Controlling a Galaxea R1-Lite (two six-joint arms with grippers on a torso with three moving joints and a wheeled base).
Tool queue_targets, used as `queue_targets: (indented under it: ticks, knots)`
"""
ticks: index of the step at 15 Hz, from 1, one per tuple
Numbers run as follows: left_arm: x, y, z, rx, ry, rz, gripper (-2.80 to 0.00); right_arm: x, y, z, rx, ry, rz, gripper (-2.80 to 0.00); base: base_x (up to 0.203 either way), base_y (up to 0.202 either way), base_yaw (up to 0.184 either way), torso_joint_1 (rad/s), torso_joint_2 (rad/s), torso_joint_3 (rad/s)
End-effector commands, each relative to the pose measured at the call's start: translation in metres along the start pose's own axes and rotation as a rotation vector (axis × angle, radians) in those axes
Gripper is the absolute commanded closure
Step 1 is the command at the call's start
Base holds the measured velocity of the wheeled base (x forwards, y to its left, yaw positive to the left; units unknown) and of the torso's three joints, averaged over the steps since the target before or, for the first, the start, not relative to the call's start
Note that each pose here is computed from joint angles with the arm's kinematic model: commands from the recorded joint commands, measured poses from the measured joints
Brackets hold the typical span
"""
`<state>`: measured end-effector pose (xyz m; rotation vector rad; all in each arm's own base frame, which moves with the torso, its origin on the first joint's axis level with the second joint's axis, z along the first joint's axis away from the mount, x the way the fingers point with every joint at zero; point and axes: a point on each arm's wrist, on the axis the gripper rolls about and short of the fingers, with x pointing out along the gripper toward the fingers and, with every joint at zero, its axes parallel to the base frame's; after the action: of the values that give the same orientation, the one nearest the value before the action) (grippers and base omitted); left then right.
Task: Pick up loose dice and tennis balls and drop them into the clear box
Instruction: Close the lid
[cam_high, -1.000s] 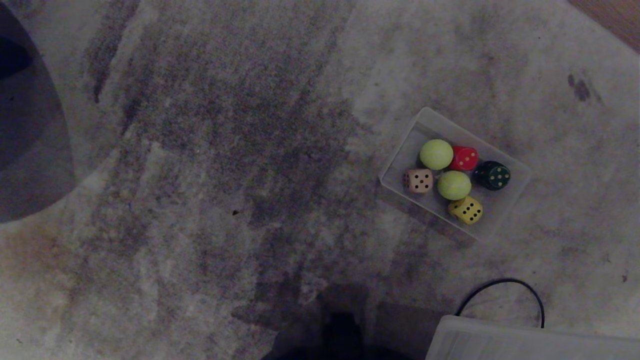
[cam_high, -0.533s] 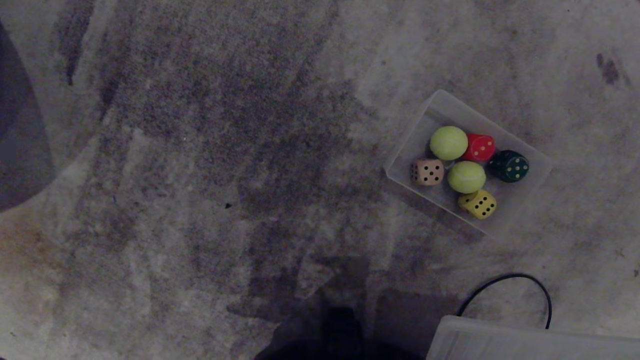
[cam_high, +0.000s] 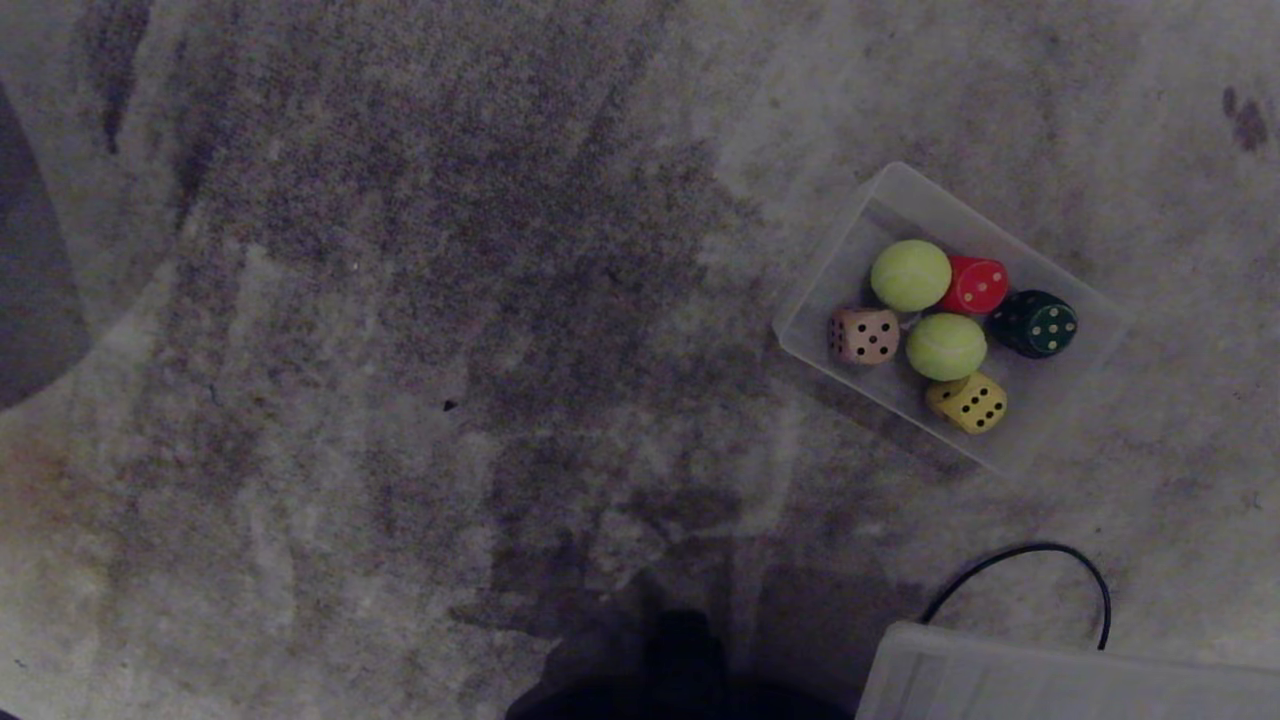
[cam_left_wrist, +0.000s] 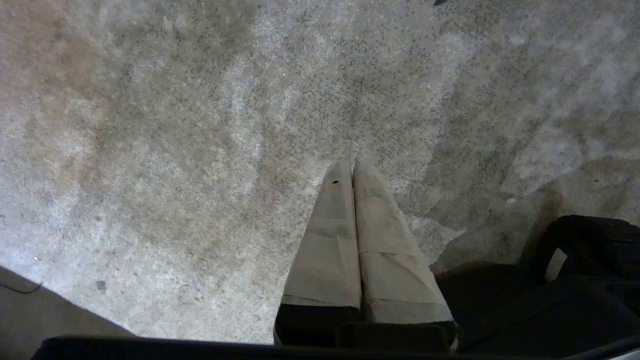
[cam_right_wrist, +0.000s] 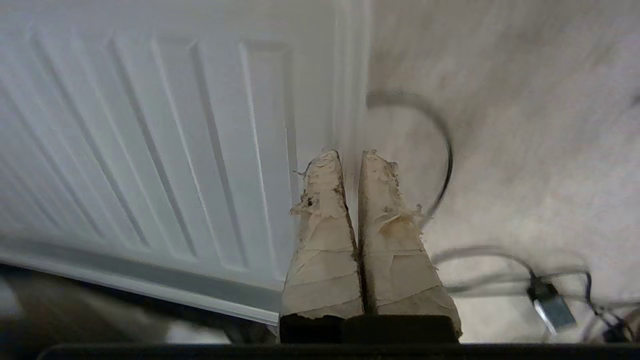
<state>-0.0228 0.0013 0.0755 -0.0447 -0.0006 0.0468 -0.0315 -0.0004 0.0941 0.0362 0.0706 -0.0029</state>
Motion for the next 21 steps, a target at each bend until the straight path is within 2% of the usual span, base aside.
queue_targets:
  ticks: [1,4,6,9,11,12,13,14,17,19,21]
  knots:
    - [0.0,0.0,0.0,-0.001,0.003,0.001,0.0,0.005,0.001,0.03,0.044,0.027,-0.026,0.0,0.0,0.0,0.0,0.0,0.0,0.0]
    - [0.0,0.0,0.0,-0.001,0.003,0.001,0.0,0.033,0.001,0.065,0.126,0.077,-0.069,0.0,0.0,0.0,0.0,0.0,0.0,0.0]
    - [0.0,0.0,0.0,-0.001,0.003,0.001,0.0,0.061,0.002,0.078,0.174,0.109,-0.09,0.0,0.0,0.0,0.0,0.0,0.0,0.0]
    - [0.0,0.0,0.0,0.0,0.003,0.001,0.0,0.114,0.002,0.094,0.297,0.117,-0.11,0.0,0.0,0.0,0.0,0.0,0.0,0.0]
    - [0.0,0.0,0.0,0.0,0.003,0.001,0.0,0.148,0.002,0.101,0.413,0.094,-0.113,0.0,0.0,0.0,0.0,0.0,0.0,0.0]
    - [0.0,0.0,0.0,-0.001,0.003,0.001,0.0,0.164,0.003,0.107,0.5,0.071,-0.104,0.0,0.0,0.0,0.0,0.0,0.0,0.0]
    - [0.0,0.0,0.0,-0.001,0.003,0.0,0.0,0.179,0.005,0.116,0.599,0.045,-0.08,0.0,0.0,0.0,0.0,0.0,0.0,0.0]
    - [0.0,0.0,0.0,-0.001,0.003,0.001,0.0,0.192,0.007,0.124,0.654,0.031,-0.046,0.0,0.0,0.0,0.0,0.0,0.0,0.0]
    - [0.0,0.0,0.0,-0.001,0.003,0.001,0.0,0.219,0.012,0.125,0.706,0.058,0.057,0.0,0.0,0.0,0.0,0.0,0.0,0.0]
    - [0.0,0.0,0.0,0.0,0.003,0.002,0.0,0.222,0.015,0.121,0.71,0.111,0.145,0.0,0.0,0.0,0.0,0.0,0.0,0.0]
    - [0.0,0.0,0.0,-0.001,0.003,0.001,0.0,0.218,0.015,0.12,0.699,0.128,0.198,0.0,0.0,0.0,0.0,0.0,0.0,0.0]
